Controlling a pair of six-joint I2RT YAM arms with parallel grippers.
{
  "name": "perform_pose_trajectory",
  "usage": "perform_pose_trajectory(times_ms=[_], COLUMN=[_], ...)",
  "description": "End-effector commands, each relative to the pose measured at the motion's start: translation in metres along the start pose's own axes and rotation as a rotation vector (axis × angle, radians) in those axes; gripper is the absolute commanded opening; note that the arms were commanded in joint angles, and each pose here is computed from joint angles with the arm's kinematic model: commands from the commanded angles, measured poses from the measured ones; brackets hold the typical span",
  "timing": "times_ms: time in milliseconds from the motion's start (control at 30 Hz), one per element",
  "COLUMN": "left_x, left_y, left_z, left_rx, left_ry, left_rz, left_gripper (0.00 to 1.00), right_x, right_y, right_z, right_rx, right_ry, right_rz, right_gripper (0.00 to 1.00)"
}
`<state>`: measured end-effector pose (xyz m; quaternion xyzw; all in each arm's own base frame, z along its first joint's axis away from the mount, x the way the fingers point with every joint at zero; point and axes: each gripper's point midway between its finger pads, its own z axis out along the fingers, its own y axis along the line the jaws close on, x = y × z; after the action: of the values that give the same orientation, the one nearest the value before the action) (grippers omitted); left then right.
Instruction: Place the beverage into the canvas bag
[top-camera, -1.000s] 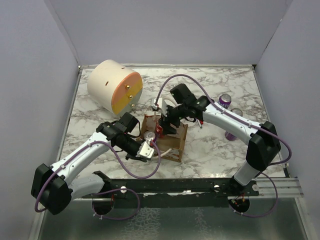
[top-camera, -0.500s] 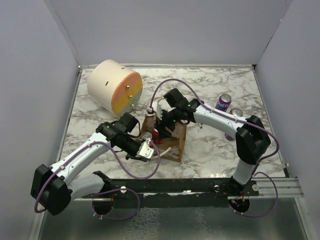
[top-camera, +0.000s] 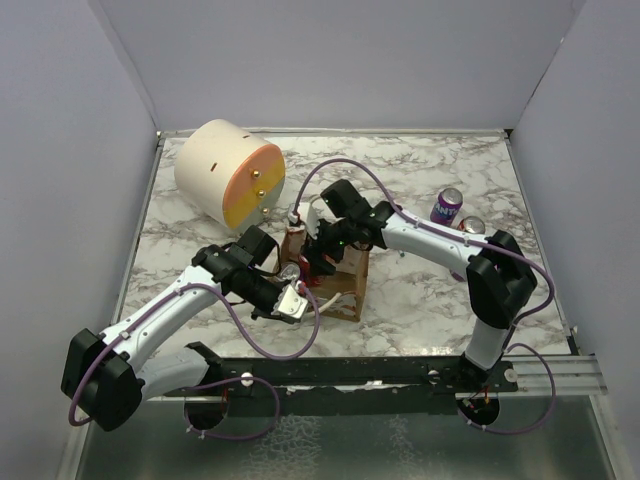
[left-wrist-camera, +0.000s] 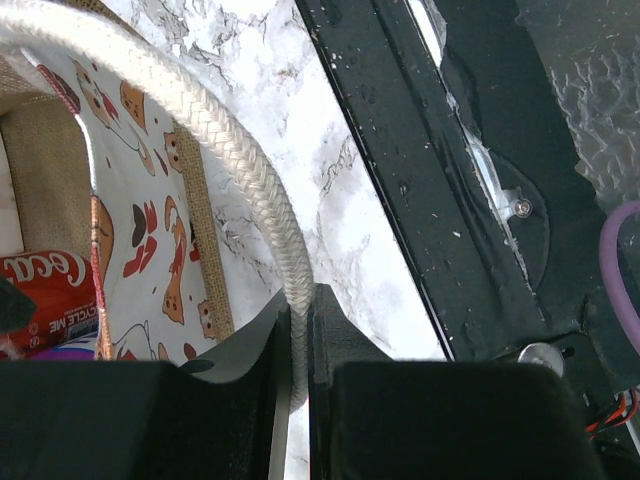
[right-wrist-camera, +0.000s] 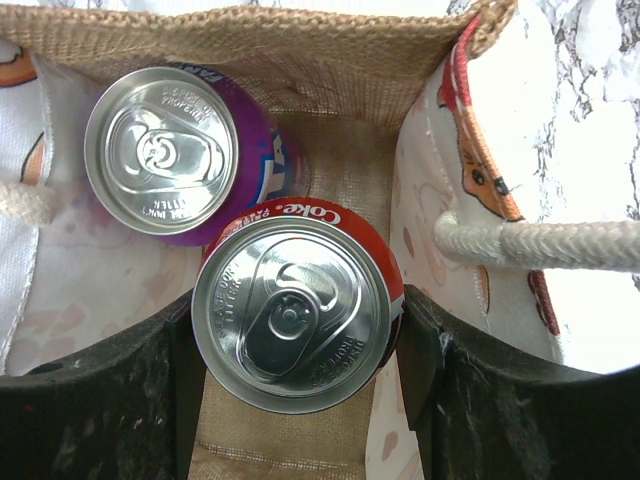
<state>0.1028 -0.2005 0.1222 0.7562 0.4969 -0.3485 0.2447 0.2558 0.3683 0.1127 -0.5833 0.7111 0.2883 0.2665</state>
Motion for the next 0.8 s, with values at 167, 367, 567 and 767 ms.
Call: perform_pose_trajectory(times_ms=[167,367,567,767], left_x=[0.0,-0.001,-0.001,-0.003], left_y=[0.0,0.001,0.0,-0.001], left_z=[0.001,0.001,0.002,-0.001], left_rx=[0.006,0.008,0.009,0.0], left_ry=[-0.013,-0.018,-0.022,-0.029], left_rz=[0.033,0.032,0.03,0.031], left_gripper=[0.08,0.08,0.08,0.08], right_x=[-0.042,-0.04,-0.034,-0.021], right_y=[-0.013,-0.014,-0.015,-0.009], right_z=[0.005,0.01,0.014,0.021], right_rx=[0.072,0.078,0.089,0.075], right_ry=[-0.122,-0.133,-0.125,-0.101], right_rz=[0.047,0.074,0.069,0.013], right_gripper=[0.07,0.1,0.12,0.15])
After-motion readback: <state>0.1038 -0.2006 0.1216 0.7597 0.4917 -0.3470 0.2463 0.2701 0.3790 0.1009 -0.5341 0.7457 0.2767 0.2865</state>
